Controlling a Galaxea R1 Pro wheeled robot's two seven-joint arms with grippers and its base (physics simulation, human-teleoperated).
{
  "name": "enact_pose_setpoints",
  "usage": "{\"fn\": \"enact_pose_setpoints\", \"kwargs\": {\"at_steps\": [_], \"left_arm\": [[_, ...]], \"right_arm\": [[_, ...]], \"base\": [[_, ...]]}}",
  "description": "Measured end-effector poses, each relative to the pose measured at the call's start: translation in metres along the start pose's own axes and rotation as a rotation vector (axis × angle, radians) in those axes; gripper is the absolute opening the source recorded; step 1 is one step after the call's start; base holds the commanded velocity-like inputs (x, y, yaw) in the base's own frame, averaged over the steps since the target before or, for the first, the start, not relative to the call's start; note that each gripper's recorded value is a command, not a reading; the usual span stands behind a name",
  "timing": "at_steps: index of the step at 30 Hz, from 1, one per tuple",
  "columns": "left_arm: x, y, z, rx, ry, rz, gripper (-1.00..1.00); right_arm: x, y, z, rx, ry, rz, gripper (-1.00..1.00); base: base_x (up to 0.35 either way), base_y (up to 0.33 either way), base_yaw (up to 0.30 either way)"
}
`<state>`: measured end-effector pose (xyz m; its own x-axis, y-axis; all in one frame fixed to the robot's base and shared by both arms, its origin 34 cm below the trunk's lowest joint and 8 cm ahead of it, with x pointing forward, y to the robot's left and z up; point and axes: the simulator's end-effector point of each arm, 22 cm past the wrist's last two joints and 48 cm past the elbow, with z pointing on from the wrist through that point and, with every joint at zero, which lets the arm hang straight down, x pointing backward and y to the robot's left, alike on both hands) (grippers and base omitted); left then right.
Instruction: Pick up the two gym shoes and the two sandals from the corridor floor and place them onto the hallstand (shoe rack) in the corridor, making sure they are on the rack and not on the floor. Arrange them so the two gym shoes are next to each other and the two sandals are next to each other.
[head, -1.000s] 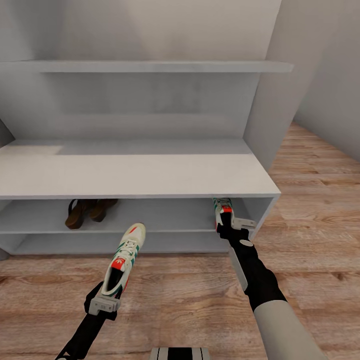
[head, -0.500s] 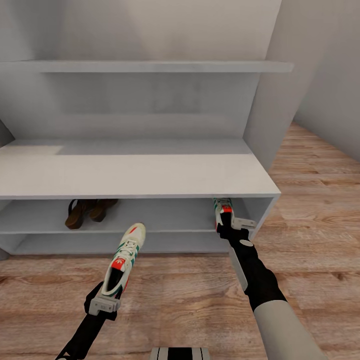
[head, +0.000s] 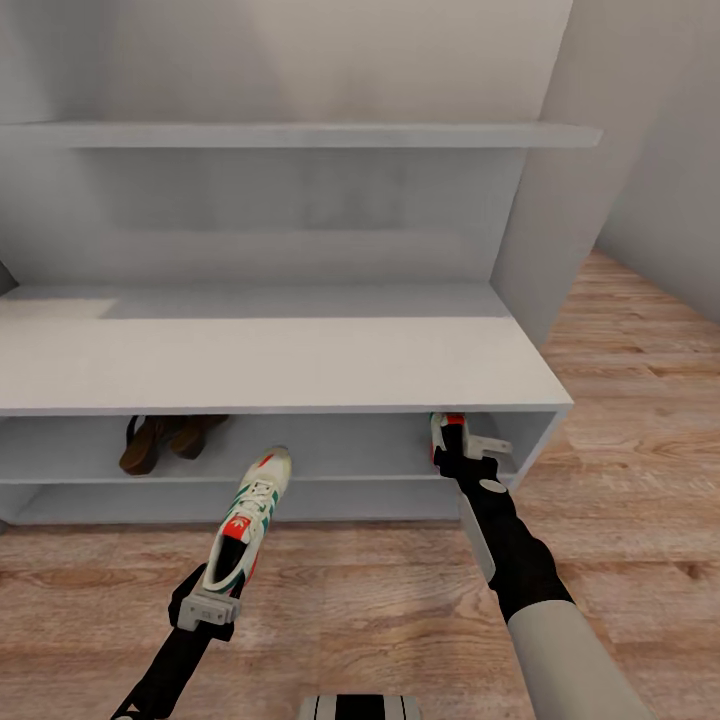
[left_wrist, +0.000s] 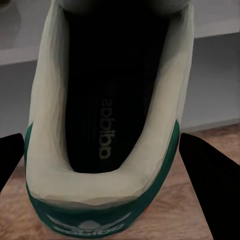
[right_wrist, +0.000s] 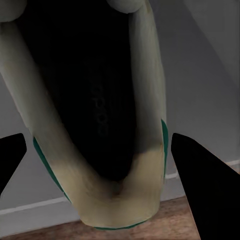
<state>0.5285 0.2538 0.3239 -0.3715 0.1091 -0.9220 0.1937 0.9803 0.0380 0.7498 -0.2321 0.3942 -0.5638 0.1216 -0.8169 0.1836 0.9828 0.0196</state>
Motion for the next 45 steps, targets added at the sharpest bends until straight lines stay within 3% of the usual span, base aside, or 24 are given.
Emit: {"fn": "enact_pose_setpoints", "kwargs": {"at_steps": [16,27,45], "left_arm": [[0.001,-0.002,0.0,0.005,0.002,0.003,-1.0],[0.003,-0.028,0.001,0.071,0.01,0.045,-1.0],[0.004,-0.036,0.001,0.089,0.012,0.057,-1.0]], "right_arm": [[0.0,0.0,0.0,0.0,0.0,0.0,-1.0],[0.0,-0.001,0.0,0.001,0.0,-0.001,-1.0],[0.001,0.0,0.0,0.0,0.001,-0.001,-1.0]], "base": [[0.018,0.0,0.0],[0.001,0.0,0.0],[0.0,0.0,0.0]]}}
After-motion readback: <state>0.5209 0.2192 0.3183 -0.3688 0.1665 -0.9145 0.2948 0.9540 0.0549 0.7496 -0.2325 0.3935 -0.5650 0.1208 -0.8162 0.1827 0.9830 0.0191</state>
